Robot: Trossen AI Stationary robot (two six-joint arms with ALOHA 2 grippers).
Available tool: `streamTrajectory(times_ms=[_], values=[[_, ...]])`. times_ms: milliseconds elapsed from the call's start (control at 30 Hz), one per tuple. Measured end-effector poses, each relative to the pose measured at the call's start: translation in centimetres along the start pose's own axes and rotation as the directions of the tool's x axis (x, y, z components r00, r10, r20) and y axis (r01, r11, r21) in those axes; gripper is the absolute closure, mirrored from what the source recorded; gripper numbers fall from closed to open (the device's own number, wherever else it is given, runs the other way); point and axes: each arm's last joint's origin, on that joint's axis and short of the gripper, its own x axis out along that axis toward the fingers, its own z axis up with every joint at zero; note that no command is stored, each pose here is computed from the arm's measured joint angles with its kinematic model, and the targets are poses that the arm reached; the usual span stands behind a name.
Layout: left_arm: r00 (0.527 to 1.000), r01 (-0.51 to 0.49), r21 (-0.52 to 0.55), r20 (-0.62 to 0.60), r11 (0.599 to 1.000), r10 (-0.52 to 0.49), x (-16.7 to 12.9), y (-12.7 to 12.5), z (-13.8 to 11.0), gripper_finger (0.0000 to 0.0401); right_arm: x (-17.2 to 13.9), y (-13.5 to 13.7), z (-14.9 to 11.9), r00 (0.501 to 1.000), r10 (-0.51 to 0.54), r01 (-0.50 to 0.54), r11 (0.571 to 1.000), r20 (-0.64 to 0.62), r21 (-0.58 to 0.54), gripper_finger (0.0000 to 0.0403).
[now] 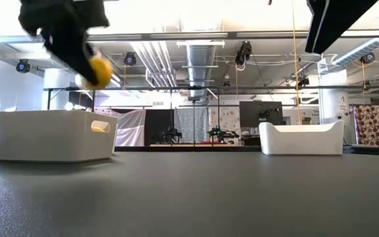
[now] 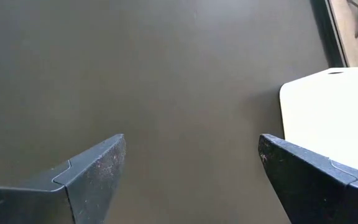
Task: Sort produce into baskets
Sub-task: Put the lemon into the gray bin, then return to Home Position
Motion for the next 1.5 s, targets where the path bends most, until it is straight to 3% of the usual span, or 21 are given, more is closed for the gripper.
streamTrajectory(times_ms=[67,200,433,600,700,800,933,1033,1133,1333,1500], values=[[0.998,-0.058,-0.079,0.004,0.995,0.059,-0.2,1.1,-1.7,0.0158,0.0,0.1,0.1,1.000,0.008,-0.008,1.000,0.013,0.016,0.0042],[0.998,-0.065,-0.183,-0.027,0.981,0.061,0.3,1.9,-4.2,0.0144,0.0,0.5,0.3,0.999,0.040,-0.041,0.998,0.033,0.043,0.0042],[0.992,-0.103,-0.210,-0.087,0.972,0.087,1.4,2.1,-5.6,0.0100,-0.1,0.6,0.3,0.997,0.071,-0.072,0.996,0.018,0.053,0.0042],[0.992,-0.097,-0.176,-0.101,0.980,0.080,0.4,1.9,-4.3,0.0077,-0.1,0.8,0.2,0.992,0.123,-0.120,0.989,-0.028,0.090,0.0042],[0.990,-0.102,-0.153,-0.113,0.983,0.086,-0.9,2.0,-3.1,0.0075,-0.3,1.4,0.6,0.972,0.232,-0.228,0.967,-0.025,0.113,0.0042],[0.995,-0.086,-0.132,-0.061,0.987,0.079,-2.3,1.9,-1.4,0.0075,-0.6,2.5,1.5,0.929,0.370,-0.370,0.929,0.031,0.009,0.0042],[0.991,-0.063,-0.059,0.116,0.996,0.069,-3.6,1.3,0.9,0.0075,-1.0,3.3,3.0,0.847,0.521,-0.498,0.847,0.104,-0.186,0.0042],[0.972,0.001,0.068,0.233,0.998,-0.017,-3.9,0.7,2.3,0.0075,-0.9,2.9,3.9,0.834,0.531,-0.471,0.826,0.150,-0.309,0.0046],[0.949,0.082,0.196,0.285,0.977,-0.136,-4.1,0.2,3.0,0.0075,-0.7,1.4,4.7,0.853,0.484,-0.399,0.846,0.196,-0.353,0.0067],[0.933,0.096,0.207,0.323,0.974,-0.160,-5.4,0.8,2.8,0.0075,-1.5,-2.1,5.9,0.867,0.401,-0.262,0.872,0.298,-0.413,0.0155],[0.917,0.048,0.174,0.382,0.984,-0.113,-6.5,1.8,2.1,0.0075,-3.3,-5.4,5.9,0.840,0.377,-0.174,0.868,0.389,-0.466,0.0247]])
